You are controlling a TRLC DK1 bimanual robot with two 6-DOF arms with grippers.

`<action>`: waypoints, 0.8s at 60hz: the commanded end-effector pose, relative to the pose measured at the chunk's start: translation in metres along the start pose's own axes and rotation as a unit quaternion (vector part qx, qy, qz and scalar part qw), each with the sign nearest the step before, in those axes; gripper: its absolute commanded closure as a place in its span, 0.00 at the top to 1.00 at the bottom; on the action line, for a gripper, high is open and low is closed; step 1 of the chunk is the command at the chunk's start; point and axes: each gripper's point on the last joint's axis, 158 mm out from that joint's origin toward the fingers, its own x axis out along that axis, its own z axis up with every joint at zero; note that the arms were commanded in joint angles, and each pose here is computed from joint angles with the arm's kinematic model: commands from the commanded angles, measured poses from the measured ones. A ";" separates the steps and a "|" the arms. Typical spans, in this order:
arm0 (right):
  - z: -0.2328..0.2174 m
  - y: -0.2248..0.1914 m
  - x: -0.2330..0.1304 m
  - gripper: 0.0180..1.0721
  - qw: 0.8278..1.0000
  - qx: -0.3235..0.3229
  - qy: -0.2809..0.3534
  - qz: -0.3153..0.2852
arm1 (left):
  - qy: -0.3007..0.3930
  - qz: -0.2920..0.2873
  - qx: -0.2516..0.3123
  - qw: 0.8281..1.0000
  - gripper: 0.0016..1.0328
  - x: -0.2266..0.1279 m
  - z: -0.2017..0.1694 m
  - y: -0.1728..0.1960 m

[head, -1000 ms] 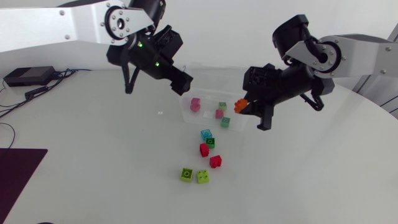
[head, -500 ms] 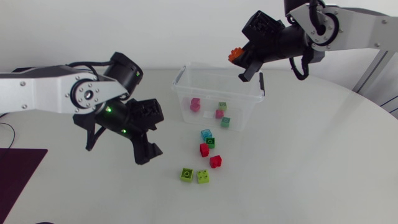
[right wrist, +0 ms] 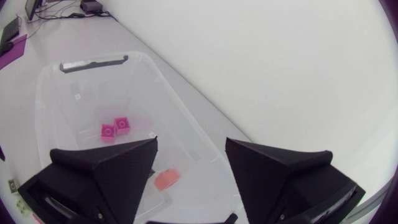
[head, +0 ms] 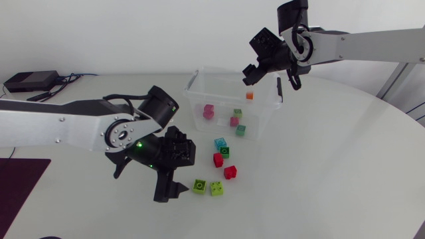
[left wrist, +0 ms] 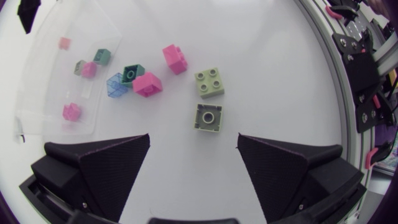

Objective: Pick up the duplo bricks and place them in the container

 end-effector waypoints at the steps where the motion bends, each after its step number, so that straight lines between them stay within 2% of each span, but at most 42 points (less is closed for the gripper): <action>1: 0.017 -0.010 -0.017 0.94 0.999 0.017 -0.023 -0.017 | 0.001 -0.019 0.027 0.999 0.95 0.012 0.002 -0.002; 11: 0.028 0.003 -0.064 0.94 0.999 0.011 -0.048 -0.017 | 0.004 -0.044 0.043 0.998 0.94 0.027 0.008 -0.004; 20: 0.007 0.036 -0.091 0.94 0.999 0.002 -0.036 0.007 | 0.020 -0.079 0.044 0.996 0.93 0.044 0.010 -0.008; 26: -0.014 0.062 -0.105 0.94 0.999 -0.005 -0.021 0.028 | 0.036 -0.106 0.040 0.993 0.86 0.051 0.007 -0.014; 34: -0.035 0.102 -0.121 0.94 0.998 -0.025 -0.011 0.063 | 0.044 -0.125 0.041 0.990 0.69 0.052 0.006 -0.017; 42: -0.060 0.157 -0.144 0.93 0.989 -0.068 -0.010 0.133 | 0.046 -0.130 0.040 0.990 0.40 0.055 0.007 -0.019; 46: -0.070 0.177 -0.152 0.93 0.983 -0.085 -0.005 0.164 | 0.047 -0.136 0.041 0.989 0.18 0.057 0.008 -0.023; 48: -0.076 0.190 -0.158 0.93 0.977 -0.094 0.001 0.190 | 0.049 -0.139 0.039 0.988 0.18 0.057 0.007 -0.024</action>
